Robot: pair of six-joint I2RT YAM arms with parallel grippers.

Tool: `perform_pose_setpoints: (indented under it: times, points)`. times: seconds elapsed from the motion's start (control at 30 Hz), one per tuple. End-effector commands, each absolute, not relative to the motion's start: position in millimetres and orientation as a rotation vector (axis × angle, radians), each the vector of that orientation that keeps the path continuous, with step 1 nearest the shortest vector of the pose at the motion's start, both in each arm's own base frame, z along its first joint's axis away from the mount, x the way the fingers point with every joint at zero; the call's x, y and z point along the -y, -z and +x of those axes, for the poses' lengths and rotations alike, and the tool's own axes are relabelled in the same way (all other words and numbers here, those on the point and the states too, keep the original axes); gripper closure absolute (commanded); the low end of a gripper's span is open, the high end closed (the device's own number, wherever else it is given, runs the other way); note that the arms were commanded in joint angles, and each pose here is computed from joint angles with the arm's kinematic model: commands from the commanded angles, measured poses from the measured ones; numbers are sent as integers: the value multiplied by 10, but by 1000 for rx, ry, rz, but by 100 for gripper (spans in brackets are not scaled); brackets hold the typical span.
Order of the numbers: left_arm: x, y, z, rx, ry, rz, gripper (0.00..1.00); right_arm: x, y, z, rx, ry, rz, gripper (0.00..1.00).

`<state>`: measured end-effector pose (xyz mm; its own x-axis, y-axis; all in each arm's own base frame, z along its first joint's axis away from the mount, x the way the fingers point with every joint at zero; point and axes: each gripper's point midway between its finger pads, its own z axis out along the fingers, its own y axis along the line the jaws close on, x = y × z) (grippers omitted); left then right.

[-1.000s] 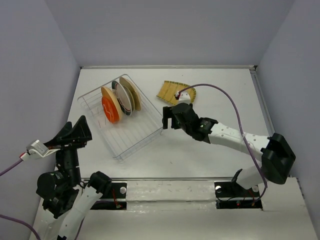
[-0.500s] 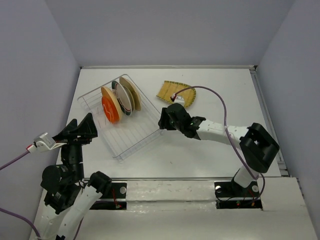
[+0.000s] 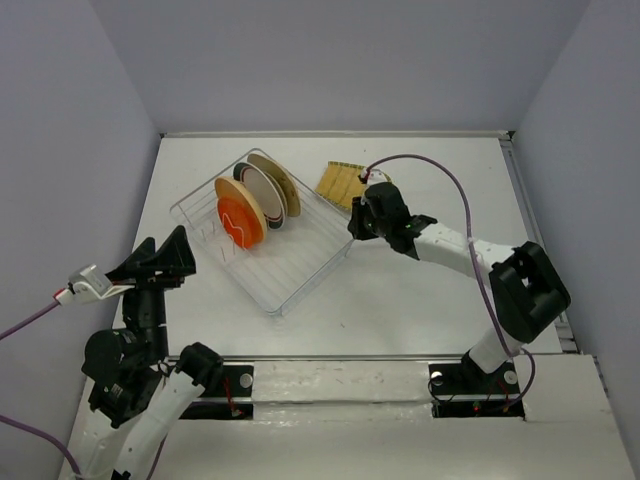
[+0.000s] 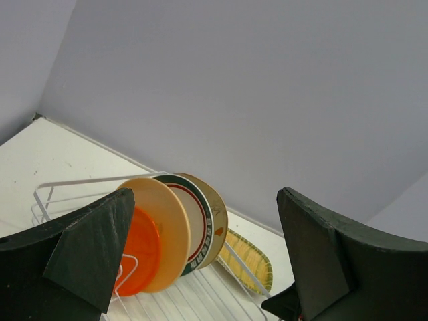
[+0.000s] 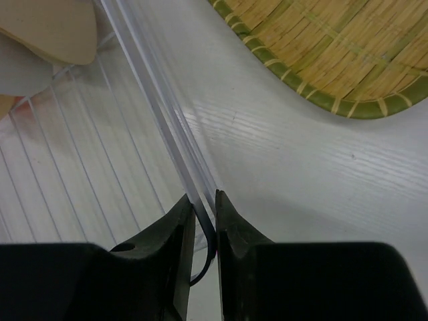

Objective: Load the plates into the dish rack

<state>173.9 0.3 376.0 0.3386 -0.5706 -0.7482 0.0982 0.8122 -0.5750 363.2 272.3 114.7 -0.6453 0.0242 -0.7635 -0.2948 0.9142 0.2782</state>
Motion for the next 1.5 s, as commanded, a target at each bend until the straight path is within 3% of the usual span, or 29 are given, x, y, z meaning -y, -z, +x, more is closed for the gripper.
perform_pose_setpoints:
  times: [0.0,0.1,0.13,0.2,0.23,0.47,0.67,1.0,1.27,1.3,1.43,1.47]
  points:
    - [64,-3751,1824,-1163,457,-467,1,-2242,-1238,3824,-2174,-258,-367,77]
    - [76,-3752,1830,-1166,458,-462,1,-2046,-1340,3934,-2170,-326,-319,59]
    - [79,-3751,1834,-1167,459,-462,1,-2063,-1472,3931,-2149,-398,-301,41]
    - [79,-3748,1837,-1168,458,-464,1,-2083,-1649,3951,-2110,-533,-275,23]
    - [78,-3746,1841,-1169,455,-464,1,-2064,-1708,3949,-2101,-562,-259,19]
    - [67,-3748,1826,-1163,454,-463,1,-1753,-1957,4250,-1977,-767,41,15]
    - [56,-3757,1807,-1155,457,-462,1,-1610,-1212,4530,-2052,-807,592,17]
    - [77,-3758,1801,-1156,467,-452,1,-1808,-604,4739,-1956,-1076,942,23]
    - [77,-3740,1825,-1164,455,-455,1,-2212,-393,5010,-1966,-1229,964,37]
    - [81,-3731,1832,-1169,452,-453,1,-2188,-389,5043,-1956,-1210,974,42]
    - [91,-3726,1842,-1172,452,-451,1,-1914,-539,5170,-1896,-1077,977,88]
    - [92,-3727,1845,-1173,450,-450,1,-1819,-685,5182,-1882,-1038,976,93]
